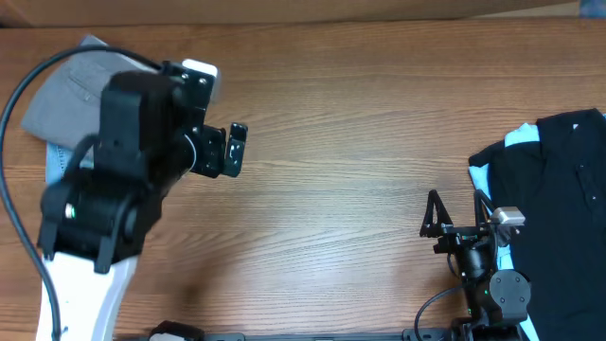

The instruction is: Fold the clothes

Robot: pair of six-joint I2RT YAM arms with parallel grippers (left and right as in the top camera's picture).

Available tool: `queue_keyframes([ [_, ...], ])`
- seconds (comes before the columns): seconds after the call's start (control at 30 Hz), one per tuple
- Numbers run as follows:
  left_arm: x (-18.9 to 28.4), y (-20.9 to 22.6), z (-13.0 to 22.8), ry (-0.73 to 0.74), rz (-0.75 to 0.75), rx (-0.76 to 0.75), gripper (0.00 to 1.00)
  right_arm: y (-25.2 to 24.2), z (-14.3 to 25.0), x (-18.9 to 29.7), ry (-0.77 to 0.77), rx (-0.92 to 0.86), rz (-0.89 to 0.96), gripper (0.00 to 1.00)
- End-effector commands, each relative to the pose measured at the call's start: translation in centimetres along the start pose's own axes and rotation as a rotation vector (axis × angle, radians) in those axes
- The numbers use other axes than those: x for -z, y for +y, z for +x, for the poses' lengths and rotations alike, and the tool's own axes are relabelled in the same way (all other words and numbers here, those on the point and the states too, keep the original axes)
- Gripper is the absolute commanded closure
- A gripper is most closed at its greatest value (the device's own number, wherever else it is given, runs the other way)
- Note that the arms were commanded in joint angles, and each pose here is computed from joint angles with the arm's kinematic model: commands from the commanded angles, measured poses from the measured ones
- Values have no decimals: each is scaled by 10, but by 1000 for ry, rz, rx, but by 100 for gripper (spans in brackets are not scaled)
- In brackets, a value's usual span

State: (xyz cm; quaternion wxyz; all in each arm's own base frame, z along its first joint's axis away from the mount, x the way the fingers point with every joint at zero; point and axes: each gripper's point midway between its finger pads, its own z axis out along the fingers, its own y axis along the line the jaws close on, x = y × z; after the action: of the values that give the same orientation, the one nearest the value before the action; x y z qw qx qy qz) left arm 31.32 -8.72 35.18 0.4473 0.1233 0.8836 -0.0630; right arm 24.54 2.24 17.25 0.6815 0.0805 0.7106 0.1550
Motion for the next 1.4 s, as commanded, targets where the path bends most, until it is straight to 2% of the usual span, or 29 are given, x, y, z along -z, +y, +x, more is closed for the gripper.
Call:
queue_keyframes([
  [0.0,-3,6,19,-62,-23,-3,0,-3,1,0,-6,4,8,0],
  [0.2,-5,10,57,-175,4,22,0,-3,1,0,-6,4,8,0],
  [0.6,16,19,119,-487,-61,22,0,-3,1,0,-6,4,8,0],
  [0.87,5,28,161,-632,-80,126,0,-3,1,0,-6,4,8,0],
  [1.1,-26,27,173,-726,-52,101,0,-3,1,0,-6,4,8,0],
  [1.37,-41,26,192,-627,-46,112,0,-3,1,0,-6,4,8,0],
])
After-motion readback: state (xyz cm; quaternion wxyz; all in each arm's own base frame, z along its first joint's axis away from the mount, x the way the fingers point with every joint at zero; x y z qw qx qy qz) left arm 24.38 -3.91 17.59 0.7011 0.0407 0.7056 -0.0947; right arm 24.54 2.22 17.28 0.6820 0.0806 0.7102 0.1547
